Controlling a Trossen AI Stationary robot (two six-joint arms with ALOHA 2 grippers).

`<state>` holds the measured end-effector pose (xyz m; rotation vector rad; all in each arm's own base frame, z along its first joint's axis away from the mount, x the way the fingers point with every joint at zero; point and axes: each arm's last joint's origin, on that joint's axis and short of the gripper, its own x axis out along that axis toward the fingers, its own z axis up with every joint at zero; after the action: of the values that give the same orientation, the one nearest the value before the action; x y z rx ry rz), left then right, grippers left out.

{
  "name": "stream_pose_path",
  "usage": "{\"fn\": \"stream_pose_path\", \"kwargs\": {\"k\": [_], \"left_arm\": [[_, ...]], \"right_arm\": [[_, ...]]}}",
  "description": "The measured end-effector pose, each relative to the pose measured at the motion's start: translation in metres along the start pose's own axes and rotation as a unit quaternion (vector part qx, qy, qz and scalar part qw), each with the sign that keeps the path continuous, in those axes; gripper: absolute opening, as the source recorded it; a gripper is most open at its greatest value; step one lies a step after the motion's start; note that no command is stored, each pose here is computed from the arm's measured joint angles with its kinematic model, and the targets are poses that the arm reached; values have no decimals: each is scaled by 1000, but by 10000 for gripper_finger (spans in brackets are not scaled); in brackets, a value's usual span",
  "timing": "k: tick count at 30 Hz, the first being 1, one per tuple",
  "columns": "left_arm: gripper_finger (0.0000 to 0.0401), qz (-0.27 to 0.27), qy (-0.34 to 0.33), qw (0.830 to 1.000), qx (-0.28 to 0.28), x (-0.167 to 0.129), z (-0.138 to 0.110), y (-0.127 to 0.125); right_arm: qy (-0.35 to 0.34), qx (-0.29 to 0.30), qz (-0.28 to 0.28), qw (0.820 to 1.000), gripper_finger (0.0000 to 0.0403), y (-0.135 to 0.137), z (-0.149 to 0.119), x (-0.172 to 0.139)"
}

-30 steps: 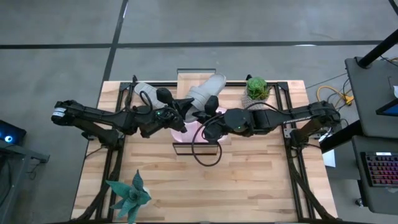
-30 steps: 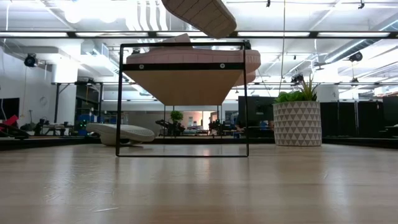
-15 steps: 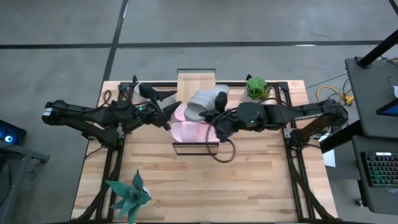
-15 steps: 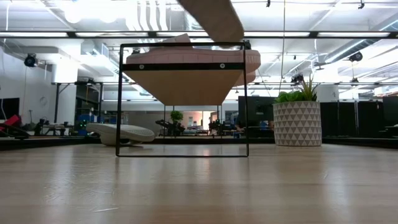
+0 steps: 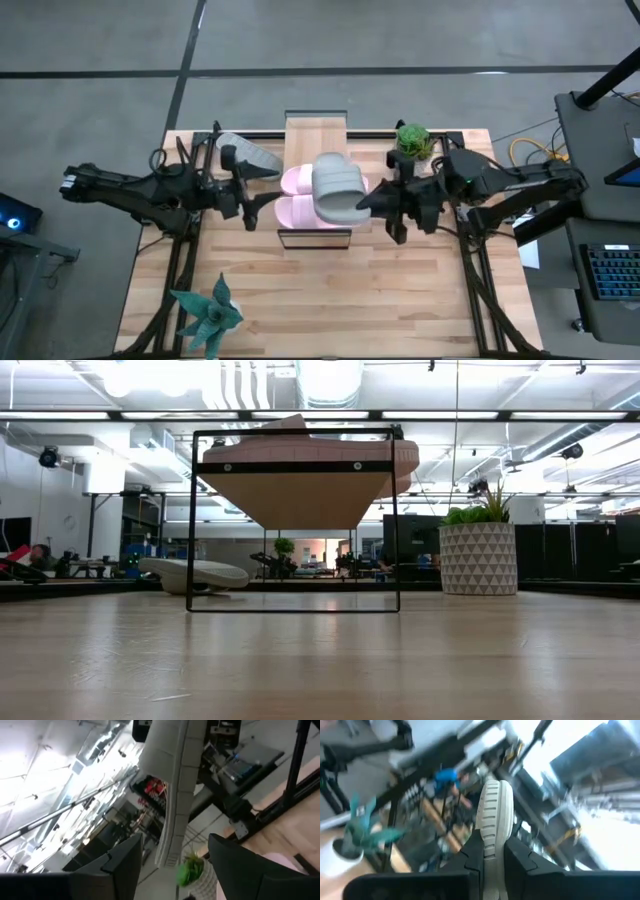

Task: Pick and place slides into the shelf
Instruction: Put the bottom gray slipper on the shelf

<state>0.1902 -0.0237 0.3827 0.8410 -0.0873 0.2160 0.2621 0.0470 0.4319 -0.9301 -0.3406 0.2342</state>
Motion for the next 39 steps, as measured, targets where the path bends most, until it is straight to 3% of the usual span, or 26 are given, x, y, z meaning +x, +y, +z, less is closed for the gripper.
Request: {"fn": "stream_pose_path", "kwargs": {"k": [10,16,31,35,39], "left_arm": [[210,-2,-22,999,28,27,-4,-21],[210,33,-24,998,50,41,-4,-26],[206,22,-4,998,56,68,-4,-34],[175,26,-5,998,55,74,-1,-33],[108,32,5,997,64,78,-1,-32]], "right_arm": [[-59,-23,-36,997,31,15,-9,-1],[-81,-14,-28,996,30,18,-9,-1],[-96,0,-21,995,30,17,-7,-2],[-96,2,-21,995,30,17,-8,-2],[-96,5,-20,995,30,17,-8,-2]]}}
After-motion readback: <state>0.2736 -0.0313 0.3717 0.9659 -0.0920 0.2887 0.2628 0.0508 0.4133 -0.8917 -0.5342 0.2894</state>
